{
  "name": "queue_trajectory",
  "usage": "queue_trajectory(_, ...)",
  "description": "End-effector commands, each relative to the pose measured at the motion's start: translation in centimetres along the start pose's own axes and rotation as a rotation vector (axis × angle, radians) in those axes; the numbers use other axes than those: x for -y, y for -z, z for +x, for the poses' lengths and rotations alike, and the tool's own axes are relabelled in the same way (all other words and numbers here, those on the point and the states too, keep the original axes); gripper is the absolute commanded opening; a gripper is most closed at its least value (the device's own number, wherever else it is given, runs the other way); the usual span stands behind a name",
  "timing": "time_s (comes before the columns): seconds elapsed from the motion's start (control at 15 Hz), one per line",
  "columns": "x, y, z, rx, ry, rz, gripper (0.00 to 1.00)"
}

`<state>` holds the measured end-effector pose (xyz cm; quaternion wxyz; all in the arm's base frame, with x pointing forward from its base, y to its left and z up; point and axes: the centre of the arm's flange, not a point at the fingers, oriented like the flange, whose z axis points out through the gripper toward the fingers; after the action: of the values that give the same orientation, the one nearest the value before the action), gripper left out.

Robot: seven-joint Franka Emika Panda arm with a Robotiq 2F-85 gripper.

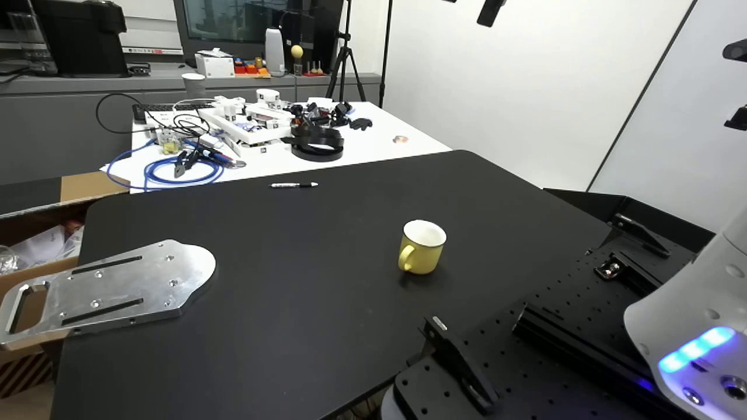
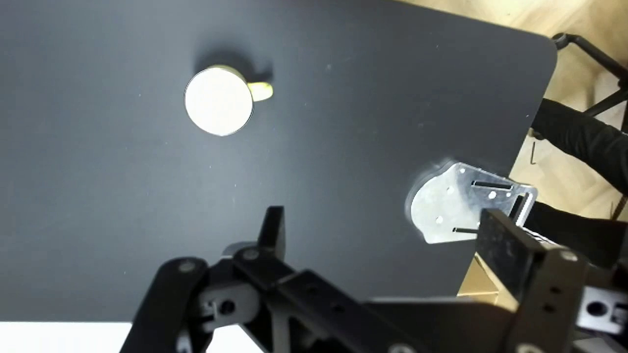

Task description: Put the pen in the cup

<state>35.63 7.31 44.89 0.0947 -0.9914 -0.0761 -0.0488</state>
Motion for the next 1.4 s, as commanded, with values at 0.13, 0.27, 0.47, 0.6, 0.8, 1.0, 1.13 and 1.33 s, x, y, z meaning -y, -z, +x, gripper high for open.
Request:
queue_trajectory(0.13,-4.1,0.3,11.9,0.003,0.152,-0.039,1.00)
queue_trajectory(0.27,-5.4,-0.1,15.4,0.037,0.216,-0.052,1.00)
queue_trajectory(0.47,-7.1,-1.0,20.7,0.076,0.341,-0.074,1.00)
queue_trajectory(0.6,-8.1,-1.7,23.9,0.113,0.453,-0.104,1.00)
queue_trajectory(0.8,-9.5,-2.0,28.1,0.164,0.609,-0.166,1.00)
queue_trajectory(1.0,-10.8,-1.4,32.0,0.189,0.772,-0.230,1.00)
queue_trajectory(1.13,-10.2,-2.8,27.3,0.176,0.742,-0.224,1.00)
queue_trajectory(1.33,-10.7,-2.6,29.2,0.187,0.800,-0.238,1.00)
